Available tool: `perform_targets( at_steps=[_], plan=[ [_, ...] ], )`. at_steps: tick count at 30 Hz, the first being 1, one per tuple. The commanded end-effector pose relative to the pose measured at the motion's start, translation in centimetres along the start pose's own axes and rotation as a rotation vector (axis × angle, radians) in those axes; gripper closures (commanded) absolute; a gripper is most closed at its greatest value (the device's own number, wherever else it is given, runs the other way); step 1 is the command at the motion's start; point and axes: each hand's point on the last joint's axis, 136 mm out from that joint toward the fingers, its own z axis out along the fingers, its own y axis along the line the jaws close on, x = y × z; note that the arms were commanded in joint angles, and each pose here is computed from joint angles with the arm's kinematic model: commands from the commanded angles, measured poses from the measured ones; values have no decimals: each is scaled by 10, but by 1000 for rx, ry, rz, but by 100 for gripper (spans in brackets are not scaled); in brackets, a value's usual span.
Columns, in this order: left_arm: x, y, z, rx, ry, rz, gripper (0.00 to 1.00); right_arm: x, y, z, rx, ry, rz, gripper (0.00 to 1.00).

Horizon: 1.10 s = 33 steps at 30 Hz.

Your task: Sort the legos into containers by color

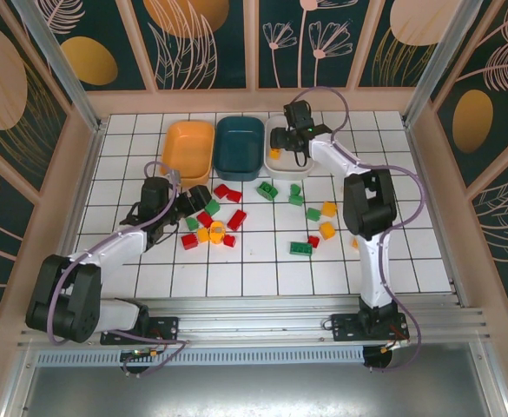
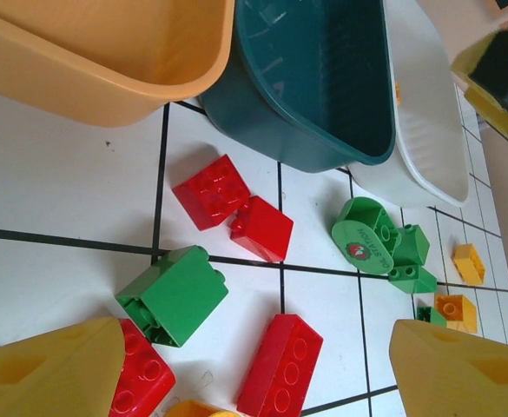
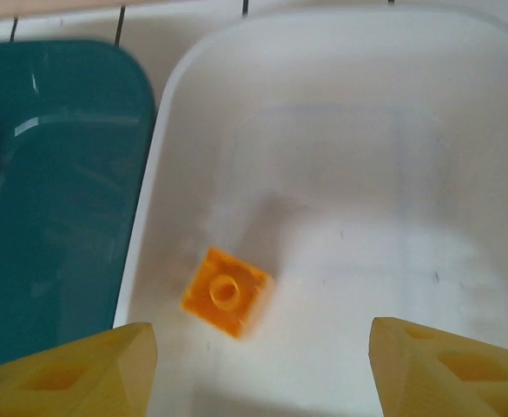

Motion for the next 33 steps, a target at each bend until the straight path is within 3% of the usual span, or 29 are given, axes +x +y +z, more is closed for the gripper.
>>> perform_targets(
  at_steps=[1, 5, 9, 18, 26, 33],
  plan=[
    [1, 7, -9, -39, -35, 9, 19, 13, 24, -52, -13, -53, -95, 34],
    [-2, 24, -20, -105, -112, -34, 16, 84, 47, -71, -70, 6, -195, 35],
    [3, 22, -21, -55, -129, -54, 14, 122, 61, -77, -91, 59, -289, 32],
    [-5, -23, -22, 139, -95, -18, 14, 142, 49, -42, -28, 131, -342, 31],
    [-9, -26, -30, 137, -121, 5, 14, 138, 62, -25, -111, 130, -351, 33],
    [-6, -14, -29, 78, -119, 6, 14, 144, 70, -10, -141, 146, -366, 48]
  ],
)
